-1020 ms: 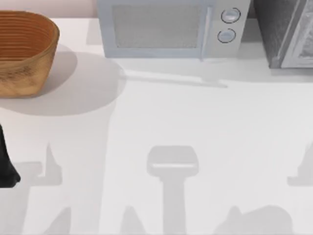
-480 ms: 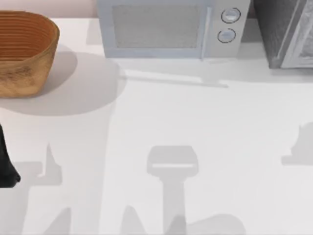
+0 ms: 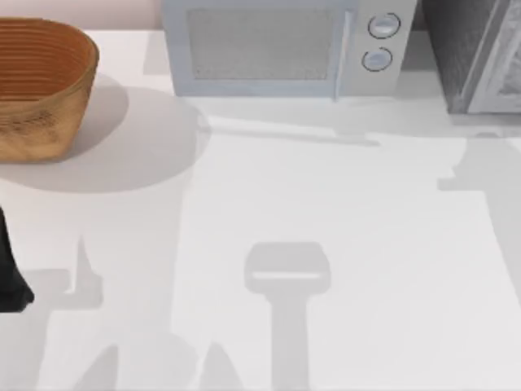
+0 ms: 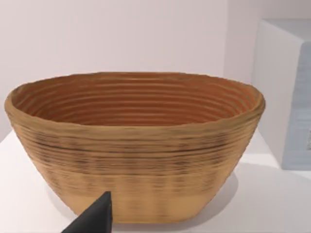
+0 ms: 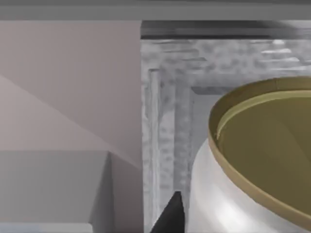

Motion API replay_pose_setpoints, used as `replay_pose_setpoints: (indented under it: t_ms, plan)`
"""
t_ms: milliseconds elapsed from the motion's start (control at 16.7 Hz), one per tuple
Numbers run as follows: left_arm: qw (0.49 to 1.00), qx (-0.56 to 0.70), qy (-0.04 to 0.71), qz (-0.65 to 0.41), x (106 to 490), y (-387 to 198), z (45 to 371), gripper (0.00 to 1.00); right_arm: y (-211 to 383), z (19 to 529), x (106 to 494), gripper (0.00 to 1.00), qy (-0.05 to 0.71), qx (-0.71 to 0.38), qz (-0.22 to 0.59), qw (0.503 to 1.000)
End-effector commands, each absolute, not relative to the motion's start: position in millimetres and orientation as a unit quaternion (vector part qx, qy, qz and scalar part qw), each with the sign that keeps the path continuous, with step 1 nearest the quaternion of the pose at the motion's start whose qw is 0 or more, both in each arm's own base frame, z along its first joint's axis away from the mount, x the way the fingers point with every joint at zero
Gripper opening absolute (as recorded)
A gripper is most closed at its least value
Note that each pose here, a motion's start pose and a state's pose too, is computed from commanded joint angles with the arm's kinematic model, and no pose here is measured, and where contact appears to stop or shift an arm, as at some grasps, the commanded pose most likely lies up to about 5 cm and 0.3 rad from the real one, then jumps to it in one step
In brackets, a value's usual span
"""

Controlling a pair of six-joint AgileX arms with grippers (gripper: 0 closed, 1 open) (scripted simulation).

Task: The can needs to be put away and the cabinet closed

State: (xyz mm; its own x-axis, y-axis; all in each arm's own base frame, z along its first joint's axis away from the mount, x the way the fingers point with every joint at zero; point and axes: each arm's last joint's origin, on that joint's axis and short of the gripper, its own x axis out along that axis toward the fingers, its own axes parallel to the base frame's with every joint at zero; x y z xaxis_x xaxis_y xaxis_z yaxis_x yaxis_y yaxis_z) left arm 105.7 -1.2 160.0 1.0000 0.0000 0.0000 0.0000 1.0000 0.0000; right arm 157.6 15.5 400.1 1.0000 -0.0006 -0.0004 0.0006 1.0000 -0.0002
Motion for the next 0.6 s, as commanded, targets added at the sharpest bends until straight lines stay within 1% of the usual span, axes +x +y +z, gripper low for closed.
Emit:
replay_pose_setpoints:
  t_ms: [300,600]
  plan:
    - [1.000,0.000,0.000,0.000,106,-1,160,1.00,31,470,208,0.00,0.000,0.000,0.000,1.000]
    - [1.000,0.000,0.000,0.000,106,-1,160,1.00,44,505,247,0.00,0.000,0.001,0.001,1.000]
